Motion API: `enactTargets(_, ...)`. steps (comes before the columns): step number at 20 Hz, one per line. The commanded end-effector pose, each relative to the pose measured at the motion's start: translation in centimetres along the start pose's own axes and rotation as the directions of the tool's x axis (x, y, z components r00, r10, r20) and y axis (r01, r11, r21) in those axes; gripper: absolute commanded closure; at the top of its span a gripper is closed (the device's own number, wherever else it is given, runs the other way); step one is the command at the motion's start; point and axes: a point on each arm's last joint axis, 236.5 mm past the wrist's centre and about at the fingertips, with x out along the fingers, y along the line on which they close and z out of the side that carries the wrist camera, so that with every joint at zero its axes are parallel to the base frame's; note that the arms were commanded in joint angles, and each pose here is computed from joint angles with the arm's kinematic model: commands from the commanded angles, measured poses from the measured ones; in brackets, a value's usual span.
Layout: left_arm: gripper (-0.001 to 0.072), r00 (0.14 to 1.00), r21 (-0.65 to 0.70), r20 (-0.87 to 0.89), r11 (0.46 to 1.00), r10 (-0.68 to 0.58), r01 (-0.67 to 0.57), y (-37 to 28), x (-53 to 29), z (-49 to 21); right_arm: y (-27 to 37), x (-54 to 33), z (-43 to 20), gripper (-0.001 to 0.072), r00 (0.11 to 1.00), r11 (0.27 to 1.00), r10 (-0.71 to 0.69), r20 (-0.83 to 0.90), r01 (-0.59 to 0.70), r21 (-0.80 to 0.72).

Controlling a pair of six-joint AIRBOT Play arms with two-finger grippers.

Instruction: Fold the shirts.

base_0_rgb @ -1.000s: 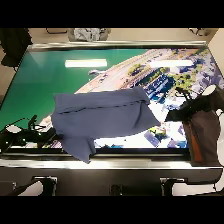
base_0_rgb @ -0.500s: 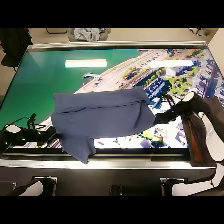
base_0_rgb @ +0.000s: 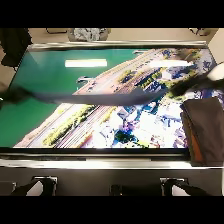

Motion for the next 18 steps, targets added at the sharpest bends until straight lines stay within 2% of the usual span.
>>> enactTargets(1, 0.0682, 0.806, 0.287, 0.581, 0.955, -0.113, -0.072, -12.7, -20.2, 13.8, -3.8, -27.2, 10.7, 0.0668, 0.696, 0.814, -0.484, 0.530, 0.581, -0.020)
enactTargets(2, 0.0683, 0.718, 0.333, 0.676, 0.938, -0.164, -0.098, -15.9, -25.6, 14.8, -2.3, -34.7, 11.6, 0.0669, 0.546, 0.745, -0.529, 0.649, 0.665, 0.048)
enactTargets(3, 0.0683, 0.663, 0.360, 0.720, 0.927, -0.204, -0.107, -18.3, -29.3, 14.6, -0.6, -39.8, 11.3, 0.0669, 0.447, 0.705, -0.545, 0.709, 0.702, 0.099)
enactTargets(4, 0.0683, 0.628, 0.369, 0.743, 0.925, -0.234, -0.092, -20.1, -32.1, 13.9, 1.1, -43.0, 10.3, 0.0669, 0.398, 0.690, -0.548, 0.736, 0.712, 0.129)
enactTargets(7, 0.0684, 0.562, 0.384, 0.781, 0.919, -0.271, -0.089, -22.6, -36.5, 11.7, 3.2, -45.0, 6.8, 0.0668, 0.424, 0.684, -0.576, 0.699, 0.718, 0.129)
enactTargets(10, 0.0683, 0.537, 0.377, 0.806, 0.914, -0.247, -0.147, -22.6, -38.2, 10.8, 2.9, -46.6, 5.1, 0.0668, 0.397, 0.640, -0.631, 0.667, 0.752, 0.158)
enactTargets(13, 0.0684, 0.534, 0.372, 0.812, 0.914, -0.235, -0.163, -22.5, -38.5, 10.7, 3.0, -46.9, 5.1, 0.0668, 0.393, 0.640, -0.632, 0.668, 0.750, 0.165)
enactTargets(16, 0.0685, 0.589, 0.361, 0.780, 0.920, -0.210, -0.151, -21.3, -36.1, 11.6, 1.7, -44.4, 5.5, 0.0668, 0.454, 0.663, -0.629, 0.630, 0.738, 0.130)
enactTargets(18, 0.0685, 0.673, 0.345, 0.720, 0.929, -0.171, -0.133, -19.4, -32.4, 12.4, 0.2, -40.4, 5.7, 0.0668, 0.548, 0.700, -0.618, 0.563, 0.710, 0.076)
